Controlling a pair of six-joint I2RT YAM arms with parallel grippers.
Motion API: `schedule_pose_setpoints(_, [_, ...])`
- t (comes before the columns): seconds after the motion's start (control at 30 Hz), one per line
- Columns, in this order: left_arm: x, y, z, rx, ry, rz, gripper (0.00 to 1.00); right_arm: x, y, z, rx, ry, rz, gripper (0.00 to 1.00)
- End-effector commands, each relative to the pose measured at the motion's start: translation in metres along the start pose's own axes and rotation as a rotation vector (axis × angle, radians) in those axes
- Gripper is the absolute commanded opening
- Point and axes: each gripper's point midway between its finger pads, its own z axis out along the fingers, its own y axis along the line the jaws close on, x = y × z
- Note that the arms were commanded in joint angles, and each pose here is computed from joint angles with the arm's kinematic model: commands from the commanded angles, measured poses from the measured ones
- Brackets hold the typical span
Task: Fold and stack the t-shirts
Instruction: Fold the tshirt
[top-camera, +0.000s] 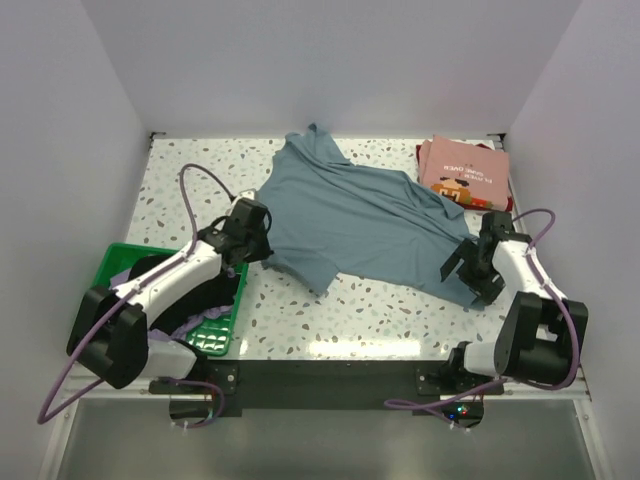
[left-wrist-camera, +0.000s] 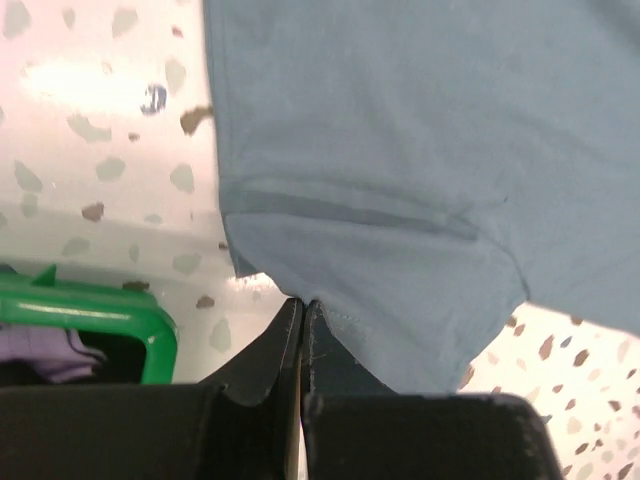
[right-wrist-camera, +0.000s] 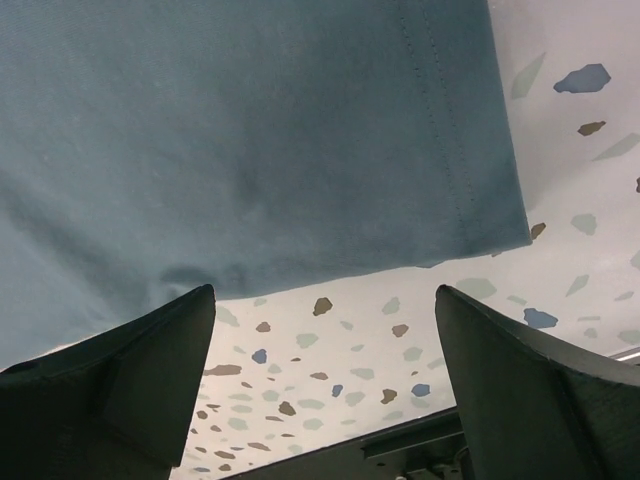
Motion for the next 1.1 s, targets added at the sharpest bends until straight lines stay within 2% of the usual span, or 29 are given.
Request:
schedule_pose_setpoints(0.0, [-0.049, -0.018, -0.006, 0.095, -0.092, 0.007, 0.00, -0.011, -0.001, 0.000, 0.031, -0.041, 0.057, 0.94])
schedule_pose_setpoints(0.2, [-0.104, -0.033, -0.002, 0.127, -0.155, 0.021, 0.00, -0.005, -0.010, 0.013, 0.081, 0.002, 0.084, 0.95])
schedule_pose_setpoints(0.4, [-0.138, -0.036, -0.001, 0.140, -0.185, 0.006, 0.00, 0.000, -0.017, 0.024, 0.110, 0.020, 0.086, 0.94])
schedule_pose_setpoints(0.8, [-0.178, -0.010, 0.006, 0.116, -0.219, -0.013, 0.00, -0.008, 0.005, 0.051, 0.068, 0.077, 0.107, 0.92])
schedule_pose_setpoints(1.07, [-0.206, 0.006, 0.023, 0.079, -0.251, -0.021, 0.00, -0.015, 0.037, 0.049, 0.014, 0.072, 0.031, 0.91])
